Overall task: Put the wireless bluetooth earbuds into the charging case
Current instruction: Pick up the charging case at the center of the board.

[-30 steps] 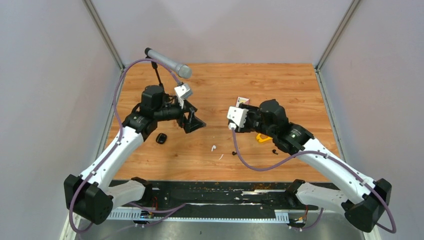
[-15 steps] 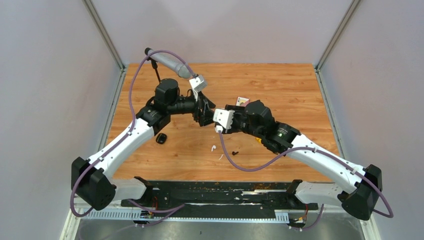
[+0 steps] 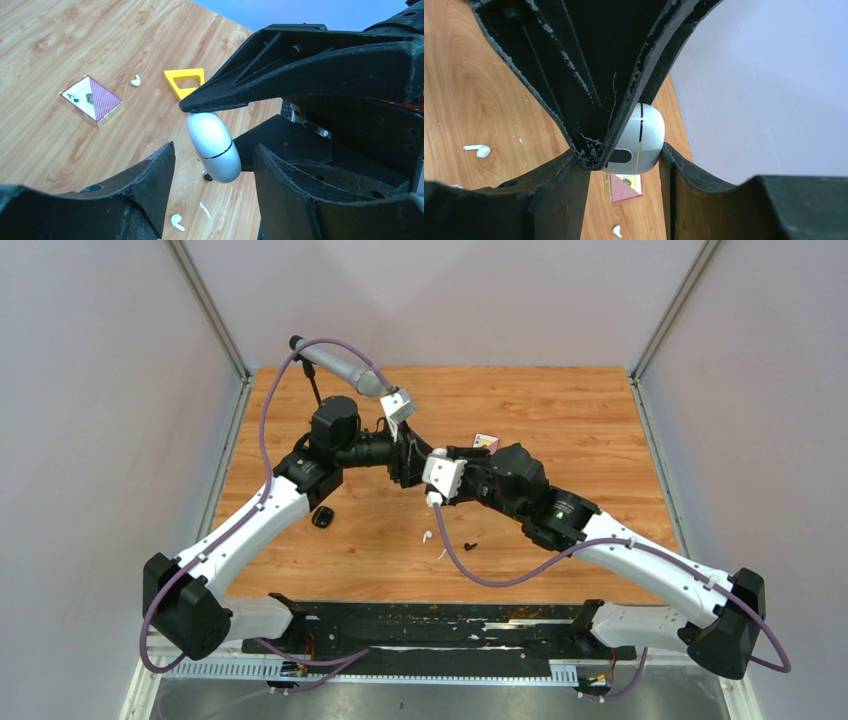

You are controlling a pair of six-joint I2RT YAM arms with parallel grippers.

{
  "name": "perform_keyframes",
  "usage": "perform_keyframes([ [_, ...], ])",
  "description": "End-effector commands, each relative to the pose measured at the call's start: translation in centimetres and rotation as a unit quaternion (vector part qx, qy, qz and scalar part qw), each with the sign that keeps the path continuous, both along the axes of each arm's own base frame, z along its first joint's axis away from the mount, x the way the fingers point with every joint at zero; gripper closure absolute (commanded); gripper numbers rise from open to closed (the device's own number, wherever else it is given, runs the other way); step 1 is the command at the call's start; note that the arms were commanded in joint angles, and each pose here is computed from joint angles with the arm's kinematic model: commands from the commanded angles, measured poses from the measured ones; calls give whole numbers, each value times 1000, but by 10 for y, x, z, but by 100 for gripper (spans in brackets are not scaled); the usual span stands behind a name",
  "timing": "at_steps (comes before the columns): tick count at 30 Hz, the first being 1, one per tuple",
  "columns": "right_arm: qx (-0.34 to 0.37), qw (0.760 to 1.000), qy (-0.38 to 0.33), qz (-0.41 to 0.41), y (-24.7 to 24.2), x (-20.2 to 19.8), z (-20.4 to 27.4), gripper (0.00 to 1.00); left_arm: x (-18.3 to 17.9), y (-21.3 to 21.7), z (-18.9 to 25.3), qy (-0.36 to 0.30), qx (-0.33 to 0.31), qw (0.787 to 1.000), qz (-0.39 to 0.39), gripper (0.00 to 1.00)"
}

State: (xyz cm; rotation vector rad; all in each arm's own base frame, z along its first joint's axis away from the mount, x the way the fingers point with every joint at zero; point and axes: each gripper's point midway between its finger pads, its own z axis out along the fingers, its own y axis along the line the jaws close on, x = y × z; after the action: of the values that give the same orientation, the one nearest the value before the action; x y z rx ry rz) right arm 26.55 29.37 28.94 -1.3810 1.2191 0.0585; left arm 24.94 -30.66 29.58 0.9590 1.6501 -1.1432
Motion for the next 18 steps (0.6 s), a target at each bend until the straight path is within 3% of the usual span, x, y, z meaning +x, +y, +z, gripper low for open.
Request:
perform_keyframes([
  [1, 49, 997, -54, 3, -2, -4, 40, 74, -3, -8, 24, -22, -25, 999, -23, 36],
  [14, 50, 996, -78, 16, 1, -11, 46, 72, -5, -12, 26, -18, -27, 998, -44, 50],
  [18, 47, 996, -78, 22, 3, -13, 44, 72, -2, -12, 26, -19, -27, 999, -41, 47],
])
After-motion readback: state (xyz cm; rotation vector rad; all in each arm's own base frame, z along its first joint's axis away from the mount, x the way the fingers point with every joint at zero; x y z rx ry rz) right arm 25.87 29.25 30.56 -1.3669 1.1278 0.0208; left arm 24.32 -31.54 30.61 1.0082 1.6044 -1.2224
